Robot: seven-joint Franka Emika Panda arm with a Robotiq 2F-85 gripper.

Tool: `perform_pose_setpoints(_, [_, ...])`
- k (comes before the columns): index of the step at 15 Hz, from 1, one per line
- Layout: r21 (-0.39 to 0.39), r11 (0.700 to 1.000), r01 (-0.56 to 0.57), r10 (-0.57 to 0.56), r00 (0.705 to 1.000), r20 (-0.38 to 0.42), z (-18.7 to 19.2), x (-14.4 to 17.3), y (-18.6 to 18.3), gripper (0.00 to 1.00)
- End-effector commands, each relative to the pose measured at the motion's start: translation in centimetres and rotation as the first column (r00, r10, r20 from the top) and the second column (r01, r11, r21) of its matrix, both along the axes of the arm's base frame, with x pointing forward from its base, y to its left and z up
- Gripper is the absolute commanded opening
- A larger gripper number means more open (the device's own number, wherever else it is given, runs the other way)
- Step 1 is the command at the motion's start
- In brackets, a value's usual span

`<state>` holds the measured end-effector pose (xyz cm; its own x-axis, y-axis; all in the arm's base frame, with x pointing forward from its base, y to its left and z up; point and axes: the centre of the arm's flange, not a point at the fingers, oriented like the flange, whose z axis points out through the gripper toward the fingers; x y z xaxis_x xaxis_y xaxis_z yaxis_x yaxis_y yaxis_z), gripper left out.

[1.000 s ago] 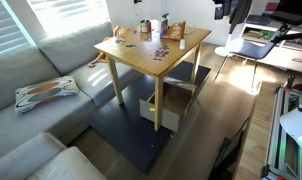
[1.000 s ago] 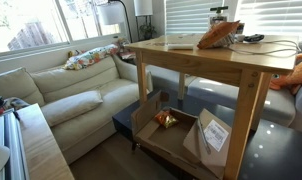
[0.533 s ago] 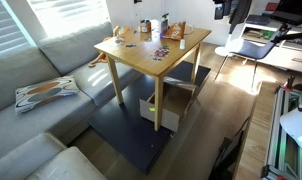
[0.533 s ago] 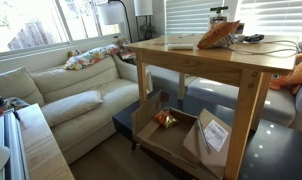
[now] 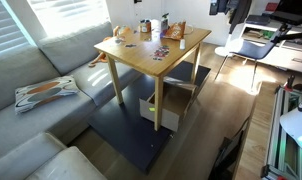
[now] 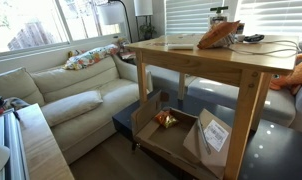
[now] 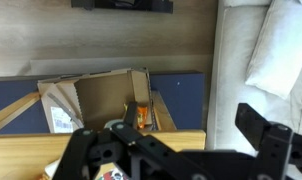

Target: Pick up the purple and white packet with a green lid and put it in the cardboard box under the table

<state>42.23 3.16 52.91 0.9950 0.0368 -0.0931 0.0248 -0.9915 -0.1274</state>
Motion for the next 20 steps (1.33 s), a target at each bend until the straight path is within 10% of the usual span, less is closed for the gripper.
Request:
perform_pose_setpoints(1, [0.069,0.994,0.086,-0.094,0.987,0.132,3.3,4.8,-4.0,1.0])
perform_pose_setpoints(9, [0.168,0.955,0.243,-0.271,0.947,0.174,6.1,12.5,-18.5,1.0])
perform_pose_setpoints(13, [0.194,0.897,0.398,-0.434,0.877,0.206,3.4,16.7,-22.6,1.0])
perform_pose_setpoints(18, [0.186,0.893,0.411,-0.442,0.879,0.181,1.9,16.3,-22.6,1.0])
perform_pose_setpoints(20, [0.153,0.868,0.473,-0.496,0.838,0.226,1.4,17.9,-22.6,1.0])
